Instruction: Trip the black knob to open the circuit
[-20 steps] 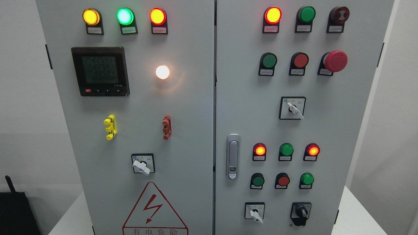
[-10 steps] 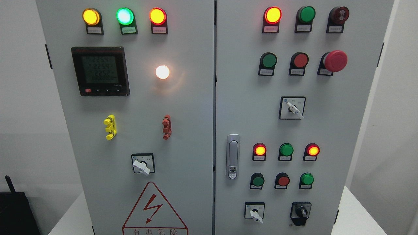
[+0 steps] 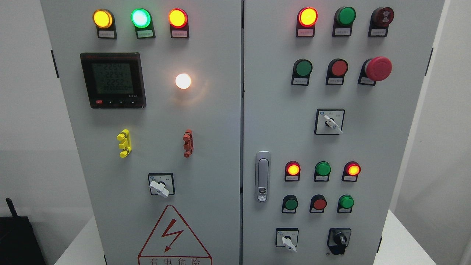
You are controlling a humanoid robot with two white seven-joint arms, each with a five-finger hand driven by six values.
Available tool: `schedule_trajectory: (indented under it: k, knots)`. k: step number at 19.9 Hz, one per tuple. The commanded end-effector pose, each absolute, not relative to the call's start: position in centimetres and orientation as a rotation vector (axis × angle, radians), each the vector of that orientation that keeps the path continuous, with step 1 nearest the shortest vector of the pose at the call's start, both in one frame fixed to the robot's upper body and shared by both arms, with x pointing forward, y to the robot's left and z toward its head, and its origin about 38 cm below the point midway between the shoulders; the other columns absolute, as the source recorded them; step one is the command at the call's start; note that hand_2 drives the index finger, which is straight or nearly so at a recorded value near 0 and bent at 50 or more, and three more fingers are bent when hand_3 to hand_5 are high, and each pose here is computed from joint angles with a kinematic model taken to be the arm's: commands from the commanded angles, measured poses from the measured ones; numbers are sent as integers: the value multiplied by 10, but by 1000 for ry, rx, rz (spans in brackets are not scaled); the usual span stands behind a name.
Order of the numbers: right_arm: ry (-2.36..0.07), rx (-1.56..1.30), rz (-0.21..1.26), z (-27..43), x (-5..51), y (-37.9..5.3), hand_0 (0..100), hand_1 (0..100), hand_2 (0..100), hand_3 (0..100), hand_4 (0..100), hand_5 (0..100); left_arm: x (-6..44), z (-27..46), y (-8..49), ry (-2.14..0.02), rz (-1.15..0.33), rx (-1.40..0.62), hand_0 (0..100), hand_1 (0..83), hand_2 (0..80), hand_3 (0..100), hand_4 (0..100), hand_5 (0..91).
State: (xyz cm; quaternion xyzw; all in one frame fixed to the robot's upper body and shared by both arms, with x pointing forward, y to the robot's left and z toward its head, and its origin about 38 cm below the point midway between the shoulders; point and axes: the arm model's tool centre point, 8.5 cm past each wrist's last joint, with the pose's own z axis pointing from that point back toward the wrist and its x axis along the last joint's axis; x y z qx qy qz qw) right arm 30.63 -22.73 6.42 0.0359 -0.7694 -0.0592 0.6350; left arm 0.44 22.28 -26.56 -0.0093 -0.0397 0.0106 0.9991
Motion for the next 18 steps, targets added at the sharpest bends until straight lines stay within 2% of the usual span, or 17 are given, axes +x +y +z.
schedule_trajectory:
  k: [1, 18]
  knots:
    - [-1825, 75, -142, 86, 315, -232, 916, 790, 0, 991, 941, 958, 6, -266, 222, -84, 25, -20, 120, 389, 0, 0, 0, 0]
    - [-1868, 80, -121, 119, 340, -235, 951, 806, 0, 1000, 961, 964, 7, -266, 222, -85, 25, -20, 120, 389, 0, 0, 0, 0]
